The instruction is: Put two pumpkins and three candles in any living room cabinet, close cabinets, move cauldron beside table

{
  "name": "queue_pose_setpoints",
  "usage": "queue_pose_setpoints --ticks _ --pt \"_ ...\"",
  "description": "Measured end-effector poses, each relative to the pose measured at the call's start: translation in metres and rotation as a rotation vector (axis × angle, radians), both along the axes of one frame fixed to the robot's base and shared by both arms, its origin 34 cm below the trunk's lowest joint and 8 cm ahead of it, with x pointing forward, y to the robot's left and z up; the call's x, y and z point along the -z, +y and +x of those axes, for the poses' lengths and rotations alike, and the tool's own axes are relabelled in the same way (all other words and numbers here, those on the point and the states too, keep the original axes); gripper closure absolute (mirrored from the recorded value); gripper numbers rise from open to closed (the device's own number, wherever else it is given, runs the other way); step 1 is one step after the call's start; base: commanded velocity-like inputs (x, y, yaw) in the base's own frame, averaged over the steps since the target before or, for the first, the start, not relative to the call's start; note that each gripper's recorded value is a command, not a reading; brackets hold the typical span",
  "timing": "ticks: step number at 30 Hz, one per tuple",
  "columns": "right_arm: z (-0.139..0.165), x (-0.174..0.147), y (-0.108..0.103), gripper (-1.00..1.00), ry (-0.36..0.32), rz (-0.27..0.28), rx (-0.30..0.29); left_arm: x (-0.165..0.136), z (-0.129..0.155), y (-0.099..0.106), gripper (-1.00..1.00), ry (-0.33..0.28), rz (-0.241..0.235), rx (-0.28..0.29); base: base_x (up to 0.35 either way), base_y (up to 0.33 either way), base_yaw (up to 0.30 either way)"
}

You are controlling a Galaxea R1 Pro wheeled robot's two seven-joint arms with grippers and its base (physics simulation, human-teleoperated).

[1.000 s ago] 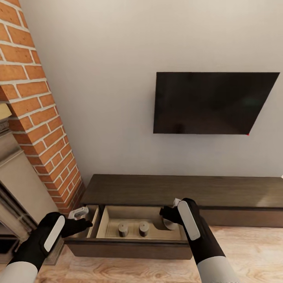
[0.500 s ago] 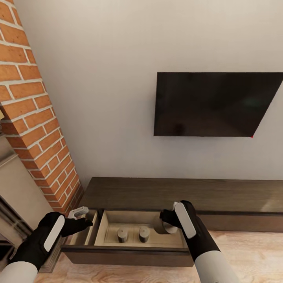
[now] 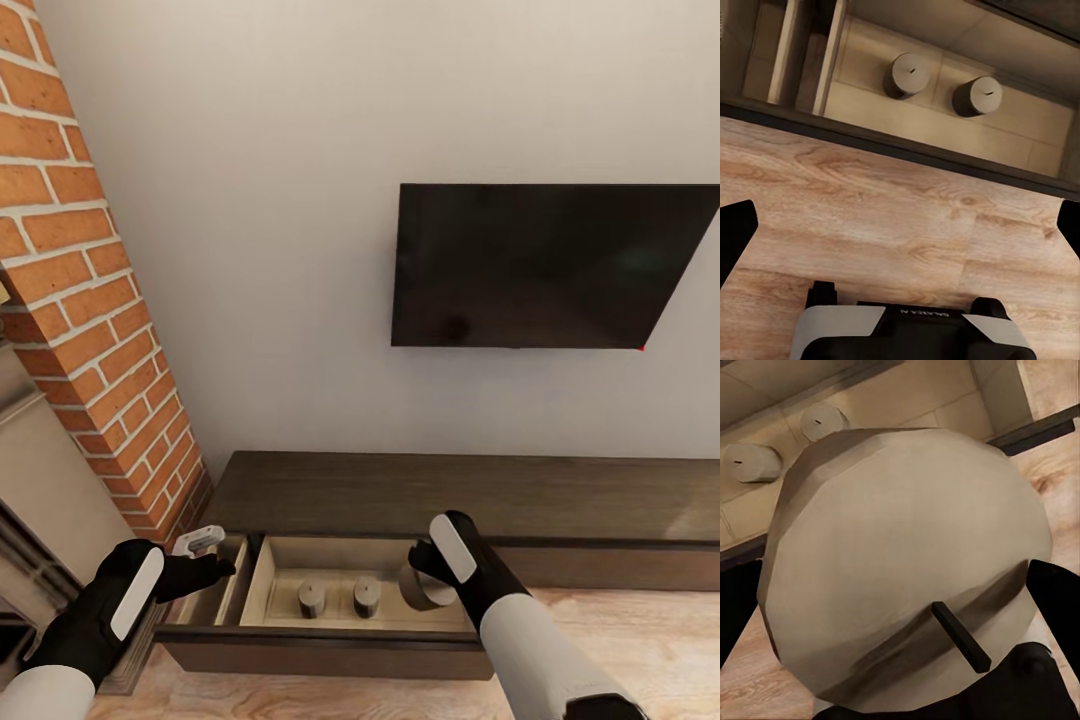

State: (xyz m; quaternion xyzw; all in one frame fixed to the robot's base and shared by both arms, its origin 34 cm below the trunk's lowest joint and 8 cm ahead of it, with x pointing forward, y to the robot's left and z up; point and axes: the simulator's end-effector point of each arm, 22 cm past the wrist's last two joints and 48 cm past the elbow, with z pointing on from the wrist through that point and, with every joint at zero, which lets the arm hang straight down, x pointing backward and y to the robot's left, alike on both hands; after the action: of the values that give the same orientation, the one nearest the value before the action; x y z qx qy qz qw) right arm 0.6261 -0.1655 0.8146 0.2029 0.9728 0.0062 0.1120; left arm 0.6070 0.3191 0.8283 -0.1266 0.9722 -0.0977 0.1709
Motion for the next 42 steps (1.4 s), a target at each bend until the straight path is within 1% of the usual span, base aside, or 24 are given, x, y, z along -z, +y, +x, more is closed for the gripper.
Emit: queue_pose_setpoints --ticks 5,16,20,23,25,27,29,32,36,40,42 --pt "-0.002 0.003 0.0 1.0 0.004 -0.003 0.006 0.0 0.0 0.0 -1.0 -0.001 0.0 0.0 0.031 0.009 0.0" --pt "-0.002 0.004 0.0 1.0 0.003 -0.011 0.001 0.0 0.0 0.0 -1.0 -0.001 0.0 0.0 0.16 0.086 0.0" --pt "-0.009 0.011 0.0 1.0 0.024 -0.015 0.0 0.0 0.0 -0.001 -1.0 -0.001 -0.001 0.001 0.108 0.055 0.0" --pt "-0.007 0.012 -0.003 1.0 0.007 -0.029 0.013 0.0 0.0 -0.002 -1.0 -0.001 -0.002 0.002 0.022 0.011 0.0" --pt "-0.007 0.013 -0.003 1.0 0.0 -0.043 0.003 0.0 0.001 -0.002 -1.0 -0.002 -0.002 0.002 0.008 0.004 0.0" --pt "-0.006 0.015 -0.003 1.0 -0.005 -0.065 -0.023 0.001 0.002 -0.003 -1.0 -0.004 -0.003 0.002 0.003 0.002 0.0" --pt "-0.005 0.017 -0.002 1.0 -0.009 -0.076 -0.041 0.001 0.003 -0.003 -1.0 -0.006 -0.002 0.002 0.001 0.001 0.0" --pt "-0.005 0.02 -0.001 1.0 -0.008 -0.078 -0.055 0.003 0.005 -0.002 -1.0 -0.008 -0.002 0.002 0.0 0.0 0.0" --pt "-0.003 0.024 -0.002 1.0 -0.013 -0.076 -0.057 0.006 0.007 -0.002 -1.0 -0.009 -0.002 0.002 0.0 0.0 0.0" --pt "-0.002 0.03 0.001 1.0 -0.024 -0.051 -0.062 0.009 0.008 -0.003 -1.0 -0.009 -0.002 0.002 0.0 0.0 0.0" --pt "-0.001 0.032 -0.001 1.0 -0.026 -0.048 -0.063 0.011 0.009 -0.003 -1.0 -0.009 -0.002 0.002 0.0 0.0 0.0"
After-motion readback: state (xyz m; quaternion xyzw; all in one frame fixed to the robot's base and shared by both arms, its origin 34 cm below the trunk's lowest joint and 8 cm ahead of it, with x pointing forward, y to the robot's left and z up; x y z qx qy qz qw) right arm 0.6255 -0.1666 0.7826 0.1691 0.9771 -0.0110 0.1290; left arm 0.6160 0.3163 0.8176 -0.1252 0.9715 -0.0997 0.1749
